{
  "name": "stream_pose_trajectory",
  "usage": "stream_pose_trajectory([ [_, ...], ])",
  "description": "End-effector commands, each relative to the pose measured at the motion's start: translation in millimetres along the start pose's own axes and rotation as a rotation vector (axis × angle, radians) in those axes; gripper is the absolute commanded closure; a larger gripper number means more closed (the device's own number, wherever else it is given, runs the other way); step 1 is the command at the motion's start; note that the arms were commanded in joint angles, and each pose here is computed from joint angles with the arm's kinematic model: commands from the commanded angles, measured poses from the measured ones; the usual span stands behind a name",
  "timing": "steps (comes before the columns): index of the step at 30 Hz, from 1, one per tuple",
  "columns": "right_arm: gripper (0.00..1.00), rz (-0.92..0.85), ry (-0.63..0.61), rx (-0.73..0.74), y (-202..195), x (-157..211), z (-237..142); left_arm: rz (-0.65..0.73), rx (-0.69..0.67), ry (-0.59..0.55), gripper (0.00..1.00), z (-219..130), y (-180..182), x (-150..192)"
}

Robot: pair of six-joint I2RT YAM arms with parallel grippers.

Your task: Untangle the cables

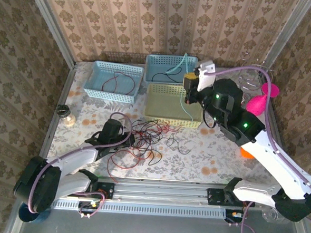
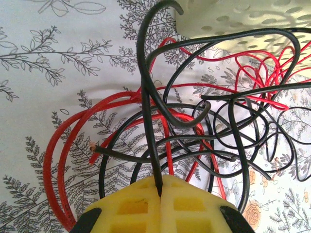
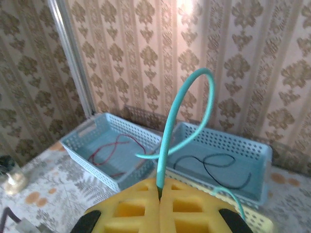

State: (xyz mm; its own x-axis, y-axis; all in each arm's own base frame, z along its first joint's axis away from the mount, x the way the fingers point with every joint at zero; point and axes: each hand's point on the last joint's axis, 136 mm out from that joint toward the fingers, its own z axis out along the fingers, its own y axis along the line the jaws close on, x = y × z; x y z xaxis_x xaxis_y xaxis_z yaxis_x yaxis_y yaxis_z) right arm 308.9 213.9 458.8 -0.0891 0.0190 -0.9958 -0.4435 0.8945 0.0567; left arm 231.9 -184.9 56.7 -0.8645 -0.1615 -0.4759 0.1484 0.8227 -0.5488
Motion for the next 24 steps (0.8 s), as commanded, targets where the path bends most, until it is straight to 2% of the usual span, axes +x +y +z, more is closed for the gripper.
stream_pose_trajectory([
  [1,1.00,-0.007,-0.124,-0.036,5.2,-50.3,-4.7,-0.008,-0.026,0.003,1.00,-0.9,8.4,6.4],
  [8,1.00,-0.009,-0.008,0.004,-16.2,-8.3,55.0,0.004,-0.027,-0.016,1.00,-8.5,6.7,3.2],
  [14,1.00,0.000,0.047,-0.024,-21.1,23.6,81.8,0.002,-0.018,-0.036,1.00,-15.5,4.6,1.2],
  [19,1.00,-0.016,0.193,-0.021,-22.5,90.6,103.7,-0.003,-0.013,-0.047,1.00,-19.6,4.5,1.7],
  [21,1.00,-0.014,0.297,-0.017,-24.8,132.5,106.7,-0.002,-0.014,-0.051,1.00,-21.4,4.7,1.8],
  [22,0.97,-0.018,0.349,-0.018,-25.4,151.3,107.0,-0.002,-0.014,-0.054,1.00,-22.3,4.8,1.4],
  [24,0.71,-0.027,0.453,0.014,-32.1,189.7,106.1,0.001,-0.011,-0.062,1.00,-24.1,4.3,0.8],
])
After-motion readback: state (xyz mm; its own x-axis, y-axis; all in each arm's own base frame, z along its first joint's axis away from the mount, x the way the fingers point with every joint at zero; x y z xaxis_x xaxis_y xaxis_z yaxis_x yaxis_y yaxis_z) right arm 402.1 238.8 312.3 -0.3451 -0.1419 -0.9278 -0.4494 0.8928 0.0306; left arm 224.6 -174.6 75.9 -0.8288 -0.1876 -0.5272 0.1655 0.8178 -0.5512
